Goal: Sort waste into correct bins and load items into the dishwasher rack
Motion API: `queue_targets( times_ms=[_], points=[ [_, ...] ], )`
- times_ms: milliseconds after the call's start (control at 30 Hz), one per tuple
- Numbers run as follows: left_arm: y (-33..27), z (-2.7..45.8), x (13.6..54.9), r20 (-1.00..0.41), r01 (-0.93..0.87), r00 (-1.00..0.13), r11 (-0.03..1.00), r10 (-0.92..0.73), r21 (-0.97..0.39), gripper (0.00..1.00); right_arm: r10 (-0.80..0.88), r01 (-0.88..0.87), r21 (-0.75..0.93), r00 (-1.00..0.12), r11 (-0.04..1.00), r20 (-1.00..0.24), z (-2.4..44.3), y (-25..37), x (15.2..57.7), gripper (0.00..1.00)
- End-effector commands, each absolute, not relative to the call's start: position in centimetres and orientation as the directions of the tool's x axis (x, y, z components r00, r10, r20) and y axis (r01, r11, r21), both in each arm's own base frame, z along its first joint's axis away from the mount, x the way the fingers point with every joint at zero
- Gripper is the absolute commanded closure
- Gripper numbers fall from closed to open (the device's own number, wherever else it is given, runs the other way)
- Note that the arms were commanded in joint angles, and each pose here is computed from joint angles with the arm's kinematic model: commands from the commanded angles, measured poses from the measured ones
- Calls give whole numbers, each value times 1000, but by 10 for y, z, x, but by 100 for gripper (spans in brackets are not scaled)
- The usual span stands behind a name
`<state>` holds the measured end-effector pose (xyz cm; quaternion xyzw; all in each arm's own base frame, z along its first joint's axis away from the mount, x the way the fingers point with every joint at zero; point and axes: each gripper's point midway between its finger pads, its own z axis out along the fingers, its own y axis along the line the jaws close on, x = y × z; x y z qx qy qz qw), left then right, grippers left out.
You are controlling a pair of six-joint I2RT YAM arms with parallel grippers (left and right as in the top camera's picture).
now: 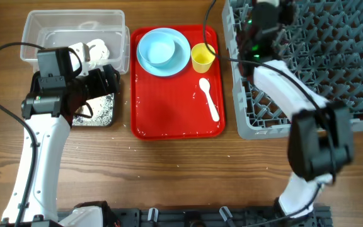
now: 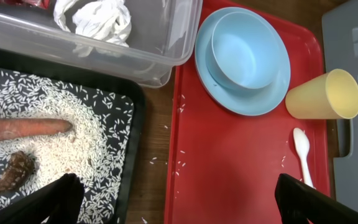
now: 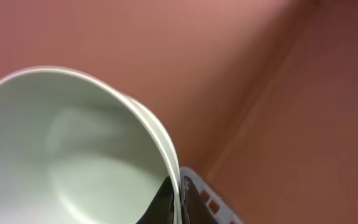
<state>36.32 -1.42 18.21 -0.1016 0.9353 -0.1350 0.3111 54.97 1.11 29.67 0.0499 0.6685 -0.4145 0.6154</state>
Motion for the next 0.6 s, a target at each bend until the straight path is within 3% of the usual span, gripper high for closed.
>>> queue_targets(
  times_ms=[0, 200, 567],
  points=[
    [-13, 195, 365, -588, -80, -767, 947, -258, -312, 0, -588, 488, -671, -338, 559, -735, 255, 18, 570, 96],
    [-13, 195, 365, -588, -80, -767, 947, -258, -312, 0, -627, 397, -731, -377, 555, -681, 199, 22, 587, 96],
    [-13, 195, 365, -588, -80, -767, 947, -258, -312, 0, -648, 311, -756, -391, 576, -654, 172, 26, 595, 96]
  ],
)
